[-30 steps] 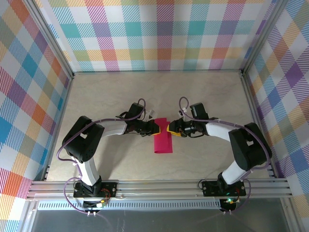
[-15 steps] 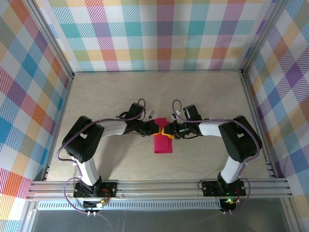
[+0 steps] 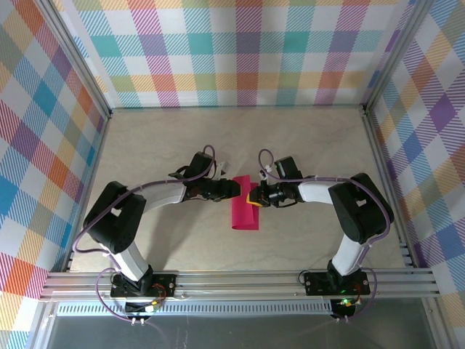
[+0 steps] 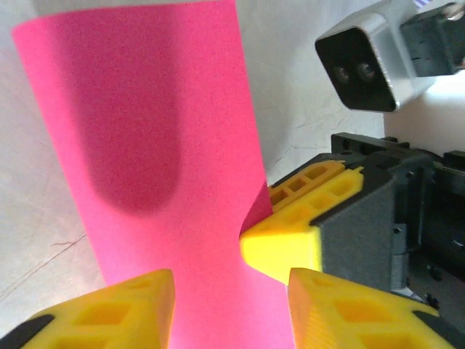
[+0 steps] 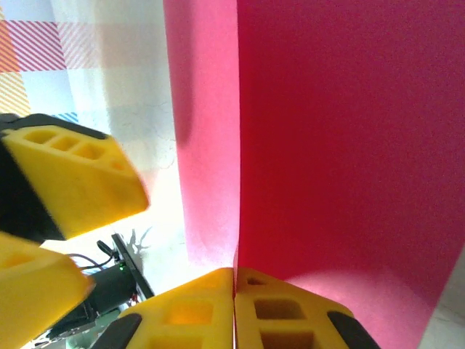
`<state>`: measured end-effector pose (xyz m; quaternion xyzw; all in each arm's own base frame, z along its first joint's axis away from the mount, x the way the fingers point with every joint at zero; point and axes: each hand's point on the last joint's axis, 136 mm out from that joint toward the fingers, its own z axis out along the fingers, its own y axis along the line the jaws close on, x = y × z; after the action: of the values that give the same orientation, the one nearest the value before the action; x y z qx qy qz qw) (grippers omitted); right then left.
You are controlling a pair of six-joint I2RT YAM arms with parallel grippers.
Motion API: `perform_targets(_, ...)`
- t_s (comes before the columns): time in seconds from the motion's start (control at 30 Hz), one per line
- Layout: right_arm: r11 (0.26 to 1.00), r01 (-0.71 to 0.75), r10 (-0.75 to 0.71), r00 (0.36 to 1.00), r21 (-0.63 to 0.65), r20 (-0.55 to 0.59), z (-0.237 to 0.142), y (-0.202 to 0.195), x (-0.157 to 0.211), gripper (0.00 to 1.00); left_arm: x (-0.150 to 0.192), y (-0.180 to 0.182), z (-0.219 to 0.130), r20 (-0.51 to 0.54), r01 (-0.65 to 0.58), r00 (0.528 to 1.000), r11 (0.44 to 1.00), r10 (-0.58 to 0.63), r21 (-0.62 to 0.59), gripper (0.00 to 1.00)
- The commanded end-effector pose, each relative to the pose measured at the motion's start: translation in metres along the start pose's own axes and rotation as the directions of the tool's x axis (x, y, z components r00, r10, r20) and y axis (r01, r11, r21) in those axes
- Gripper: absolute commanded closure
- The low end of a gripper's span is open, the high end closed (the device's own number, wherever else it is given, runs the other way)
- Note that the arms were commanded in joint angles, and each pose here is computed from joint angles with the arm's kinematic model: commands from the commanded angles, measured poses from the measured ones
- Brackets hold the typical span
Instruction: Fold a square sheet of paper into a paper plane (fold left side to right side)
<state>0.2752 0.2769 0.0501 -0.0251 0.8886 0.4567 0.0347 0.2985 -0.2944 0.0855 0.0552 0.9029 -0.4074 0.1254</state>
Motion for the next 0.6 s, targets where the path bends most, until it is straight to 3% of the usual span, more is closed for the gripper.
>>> perform_targets(0.0, 0.999, 0.005, -0.004, 1.0, 0.042, -0.009, 0.003, -0.007, 0.0, 0.92, 0.008, 0.015, -0.007, -0.004, -0.019, 1.0, 0.994, 0.018, -0.11, 0.46)
perform_targets(0.2, 0.996, -0.007, 0.008, 1.0, 0.084, -0.009, 0.004, -0.014, 0.002, 0.92, 0.017, 0.024, 0.004, -0.056, -0.018, 0.998, 0.991, 0.01, -0.134, 0.41)
perform_targets(0.57, 0.995, -0.004, 0.005, 1.0, 0.103, -0.008, 0.004, -0.017, 0.004, 0.9, 0.021, 0.028, 0.027, -0.11, -0.045, 0.994, 0.981, 0.024, -0.19, 0.41)
